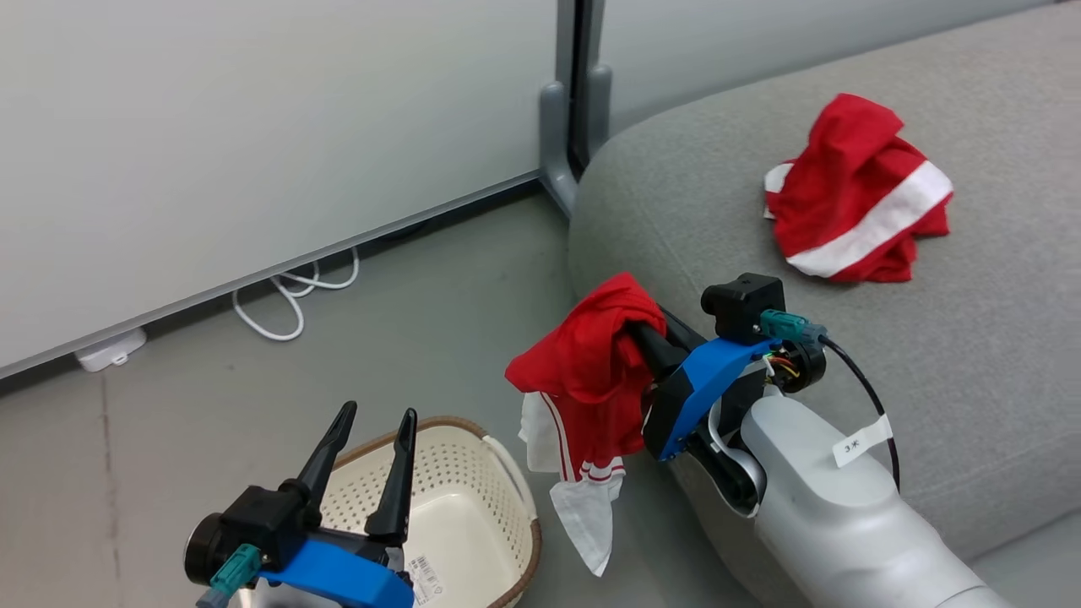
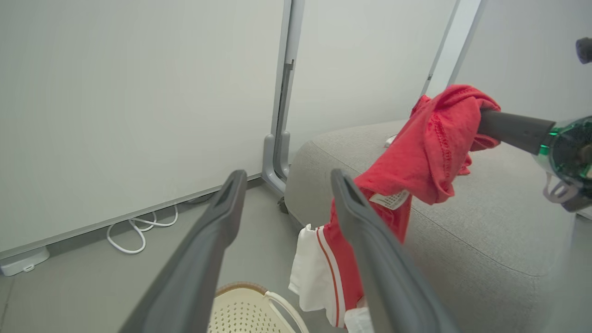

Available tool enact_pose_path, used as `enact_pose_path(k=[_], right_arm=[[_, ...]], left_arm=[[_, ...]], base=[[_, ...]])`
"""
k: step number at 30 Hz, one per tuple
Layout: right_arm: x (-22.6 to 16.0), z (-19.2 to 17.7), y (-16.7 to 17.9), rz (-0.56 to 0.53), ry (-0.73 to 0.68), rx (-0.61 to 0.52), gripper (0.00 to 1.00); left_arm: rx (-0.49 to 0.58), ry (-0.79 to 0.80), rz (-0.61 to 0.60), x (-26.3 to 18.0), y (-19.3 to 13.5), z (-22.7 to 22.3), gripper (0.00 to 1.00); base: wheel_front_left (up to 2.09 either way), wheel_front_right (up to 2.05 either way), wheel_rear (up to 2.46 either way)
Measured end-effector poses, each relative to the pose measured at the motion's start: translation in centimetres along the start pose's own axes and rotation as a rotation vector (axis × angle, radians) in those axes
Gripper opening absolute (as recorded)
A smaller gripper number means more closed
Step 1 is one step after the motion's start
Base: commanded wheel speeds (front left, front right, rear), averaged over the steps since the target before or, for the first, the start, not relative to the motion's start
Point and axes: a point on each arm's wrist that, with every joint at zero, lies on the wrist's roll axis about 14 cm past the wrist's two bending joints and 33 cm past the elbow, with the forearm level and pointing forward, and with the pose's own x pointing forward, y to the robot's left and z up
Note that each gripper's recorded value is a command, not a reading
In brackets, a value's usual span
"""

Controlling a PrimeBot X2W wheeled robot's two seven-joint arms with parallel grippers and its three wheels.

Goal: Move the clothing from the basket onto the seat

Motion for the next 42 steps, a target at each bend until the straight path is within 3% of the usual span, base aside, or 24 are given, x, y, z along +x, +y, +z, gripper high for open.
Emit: enact_pose_path(k=[17, 28, 34, 42], right_arm=[[-6.5, 0.5, -8.6, -0.277, -0.045, 0.040, 0.00], [-7.1, 0.0, -9.5, -0.313, -0.058, 0.052, 0.00], [-6.6, 3.0, -11.7, -0.369, -0.143, 0.073, 0.00], [-5.4, 12.2, -18.8, -0.506, -0.247, -0.078, 0.00]], left_arm=[[-0.013, 0.054, -0.249, 4.7, -6.8, -2.1, 1.00], [-0.026, 0.074, -0.277, 5.3, -7.3, -2.8, 1.00], [-0.033, 0.073, -0.263, 5.7, -6.5, -3.1, 1.00], [-0.033, 0.085, -0.274, 6.7, -5.4, -4.3, 1.00]], base=[[0.00, 0.00, 0.00], [0.00, 0.00, 0.00], [0.00, 0.00, 0.00], [0.00, 0.00, 0.00]])
